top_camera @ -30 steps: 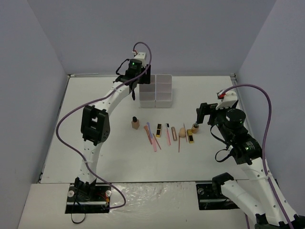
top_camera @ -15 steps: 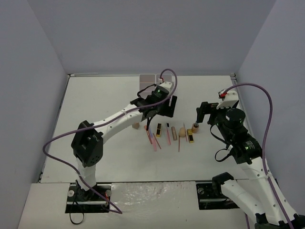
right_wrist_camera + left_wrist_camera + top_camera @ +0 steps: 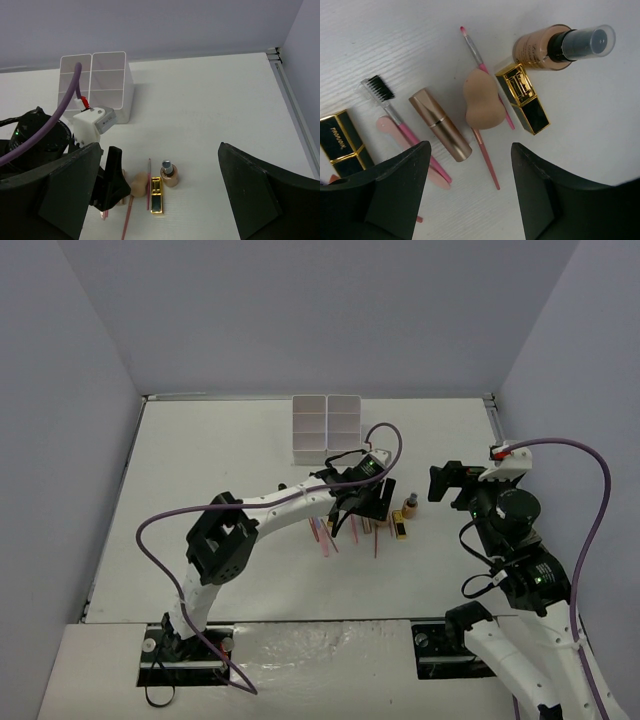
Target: Organize the makeup
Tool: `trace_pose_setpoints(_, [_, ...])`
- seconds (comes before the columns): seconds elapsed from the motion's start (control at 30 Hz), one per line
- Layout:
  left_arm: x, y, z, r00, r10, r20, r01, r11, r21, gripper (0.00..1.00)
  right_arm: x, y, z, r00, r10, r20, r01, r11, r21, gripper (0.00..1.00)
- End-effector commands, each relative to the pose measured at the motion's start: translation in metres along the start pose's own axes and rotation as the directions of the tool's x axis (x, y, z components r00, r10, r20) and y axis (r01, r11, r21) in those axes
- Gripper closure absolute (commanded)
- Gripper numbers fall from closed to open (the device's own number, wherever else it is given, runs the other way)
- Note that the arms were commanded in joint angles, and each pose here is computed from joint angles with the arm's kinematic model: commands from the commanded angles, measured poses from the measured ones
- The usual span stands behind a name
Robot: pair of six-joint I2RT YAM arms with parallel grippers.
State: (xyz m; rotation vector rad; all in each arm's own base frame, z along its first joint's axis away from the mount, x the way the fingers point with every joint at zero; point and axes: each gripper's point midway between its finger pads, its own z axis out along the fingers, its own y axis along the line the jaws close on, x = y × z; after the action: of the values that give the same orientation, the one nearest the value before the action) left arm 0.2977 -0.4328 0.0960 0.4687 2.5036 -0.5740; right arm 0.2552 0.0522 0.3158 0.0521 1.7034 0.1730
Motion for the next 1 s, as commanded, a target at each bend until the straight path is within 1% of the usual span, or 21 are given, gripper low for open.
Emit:
trace_pose_setpoints(0.0, [-0.027,-0.034,-0.014,0.998,-0.041,0.047,0.037,0.995,0.096,0.38,-0.014,-0.002,-0.002,0.999,0.020,0.048,-0.021,1.000,0.020,0.00])
trace_pose_setpoints(0.43, [-0.011,-0.033,0.011,1.000,-0.015,-0.025,0.016,0.997,0.069,0.40,-0.014,-0.007,-0.004,0.999,0.004,0.043,-0.006,0.999,0.042,0.00])
trace_pose_setpoints(0.67, [-0.011,-0.034,0.014,0.999,-0.011,-0.032,0.013,0.997,0.070,0.40,-0.012,-0.008,-0.004,0.999,0.001,0.038,-0.003,0.999,0.044,0.00])
trace_pose_setpoints(0.77, [-0.013,-0.037,0.014,1.000,-0.010,-0.028,0.012,0.997,0.075,0.43,-0.012,-0.008,-0.004,0.999,0.000,0.038,-0.002,0.999,0.047,0.00])
trace_pose_setpoints(0.97, [-0.018,-0.041,0.011,1.000,0.000,-0.009,0.001,0.997,0.079,0.44,-0.010,-0.010,-0.005,0.999,0.000,0.036,-0.002,0.999,0.051,0.00])
